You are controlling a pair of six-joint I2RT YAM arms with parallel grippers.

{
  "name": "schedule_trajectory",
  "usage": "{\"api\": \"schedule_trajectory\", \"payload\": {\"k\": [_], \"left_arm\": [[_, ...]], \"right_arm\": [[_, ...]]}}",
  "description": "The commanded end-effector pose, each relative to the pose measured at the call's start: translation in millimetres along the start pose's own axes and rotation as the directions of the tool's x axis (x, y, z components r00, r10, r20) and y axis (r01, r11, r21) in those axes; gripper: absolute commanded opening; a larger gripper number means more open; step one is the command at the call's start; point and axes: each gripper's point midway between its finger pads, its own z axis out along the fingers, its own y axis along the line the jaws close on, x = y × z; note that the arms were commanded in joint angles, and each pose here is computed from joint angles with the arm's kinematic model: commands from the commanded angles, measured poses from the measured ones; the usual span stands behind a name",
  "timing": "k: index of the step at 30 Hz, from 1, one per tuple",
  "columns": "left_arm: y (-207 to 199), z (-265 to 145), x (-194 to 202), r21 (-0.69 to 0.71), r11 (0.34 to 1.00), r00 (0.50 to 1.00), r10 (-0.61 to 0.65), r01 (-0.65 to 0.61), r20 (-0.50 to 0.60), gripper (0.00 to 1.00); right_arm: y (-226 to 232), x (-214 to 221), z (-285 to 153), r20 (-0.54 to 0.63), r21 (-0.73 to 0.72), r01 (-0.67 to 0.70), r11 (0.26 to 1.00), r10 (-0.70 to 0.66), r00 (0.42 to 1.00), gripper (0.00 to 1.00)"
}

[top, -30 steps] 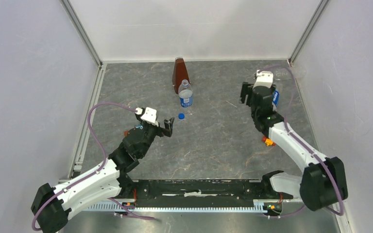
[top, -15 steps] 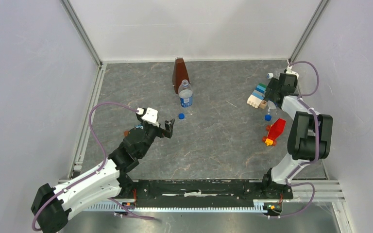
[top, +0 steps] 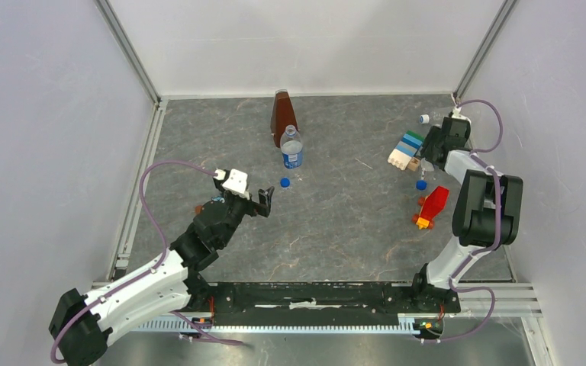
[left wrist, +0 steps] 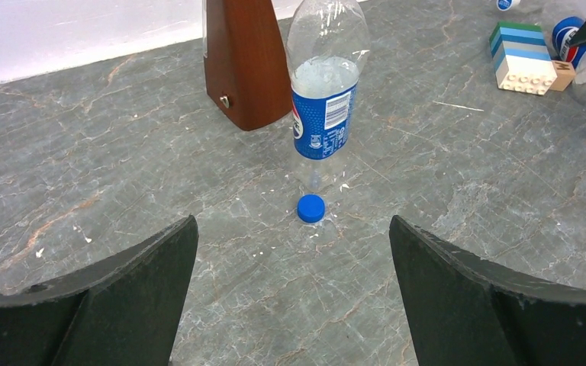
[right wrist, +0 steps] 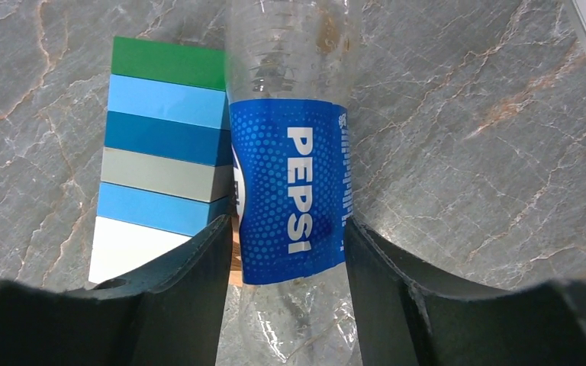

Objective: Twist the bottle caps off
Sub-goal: Pick up the plastic bottle at the center of the board.

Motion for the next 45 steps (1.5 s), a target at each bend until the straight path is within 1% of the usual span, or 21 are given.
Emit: {"api": "schedule_trajectory", "payload": {"k": [1,5,8,10,13,16,18,22,25,27,28,29,30,32,34,35,37,40,42,44,45], "left_arm": [[-2,2,-5,0.013,1.0,1.0,-0.014,0.014,0.028,1.0],[-2,2,-6,0.013,1.0,0.999,-0.018,0.018,0.032,1.0],[-2,1,-7,0.012,1.0,0.999,-0.017,0.016,0.032,1.0],[-1,1,-7,0.012,1.0,0.999,-0.015,0.015,0.033,1.0],[-2,1,-7,0.014,1.0,0.999,-0.019,0.019,0.032,1.0],[-2,1,-6,0.017,1.0,0.999,-0.022,0.021,0.03,1.0],[-3,1,-7,0.021,1.0,0.999,-0.024,0.024,0.032,1.0],[-5,1,-8,0.032,0.999,0.999,-0.029,0.028,0.035,1.0],[-10,0,-12,0.063,0.998,0.999,-0.027,0.024,0.046,1.0],[-16,0,-15,0.095,0.995,0.998,-0.026,0.021,0.053,1.0],[-21,0,-16,0.12,0.993,0.998,-0.027,0.02,0.054,1.0],[-26,-1,-18,0.152,0.988,0.998,-0.027,0.018,0.057,1.0],[-32,-1,-19,0.182,0.983,0.998,-0.025,0.014,0.059,1.0],[-45,-2,-23,0.254,0.967,0.998,-0.021,0.004,0.063,1.0],[-59,-5,-25,0.335,0.942,0.998,-0.011,-0.01,0.06,1.0],[-70,-8,-25,0.394,0.919,0.999,-0.001,-0.02,0.054,1.0],[-93,-17,-27,0.517,0.855,0.999,0.018,-0.031,0.029,1.0],[-116,-28,-30,0.646,0.761,0.998,0.067,-0.055,0.005,1.0],[-125,-33,-33,0.696,0.716,0.997,0.072,-0.051,-0.001,1.0],[-131,-35,-39,0.719,0.693,0.998,0.061,-0.047,0.006,1.0],[-132,-35,-42,0.723,0.69,0.999,0.049,-0.043,0.013,1.0]], "right_arm": [[-6,-1,6,0.011,0.021,0.029,0.999,-0.029,1.0,0.6],[-7,3,11,-0.006,0.019,0.042,0.999,-0.042,0.999,0.58],[-6,1,11,-0.001,0.017,0.049,0.999,-0.049,0.999,0.52],[-4,-3,8,0.016,0.005,0.054,0.999,-0.054,0.998,0.4],[-3,-11,-1,0.043,0.0,0.054,0.999,-0.054,0.998,0.34],[-1,-25,-17,0.101,-0.014,0.043,0.999,-0.042,0.994,0.33],[2,-34,-28,0.133,-0.026,0.045,0.999,-0.041,0.99,0.29],[6,-49,-52,0.187,-0.055,0.044,0.997,-0.033,0.982,0.29],[25,-54,-74,0.221,-0.17,0.067,0.983,-0.028,0.975,0.29],[49,-57,-94,0.272,-0.307,0.112,0.945,-0.025,0.962,0.29],[65,-53,-106,0.287,-0.397,0.148,0.906,-0.031,0.958,0.29],[80,-50,-119,0.308,-0.474,0.185,0.861,-0.035,0.951,0.29],[97,-41,-134,0.321,-0.554,0.231,0.799,-0.051,0.946,0.29],[122,-21,-160,0.348,-0.656,0.31,0.688,-0.09,0.933,0.3],[136,1,-181,0.376,-0.703,0.371,0.607,-0.125,0.918,0.3],[141,14,-194,0.399,-0.72,0.407,0.562,-0.144,0.906,0.3],[148,39,-210,0.418,-0.749,0.447,0.489,-0.173,0.892,0.31],[153,74,-230,0.446,-0.767,0.504,0.397,-0.234,0.864,0.31],[150,87,-237,0.469,-0.754,0.544,0.369,-0.278,0.838,0.32],[149,91,-248,0.494,-0.753,0.565,0.336,-0.279,0.824,0.32],[149,90,-254,0.531,-0.738,0.599,0.31,-0.281,0.8,0.32]]}}
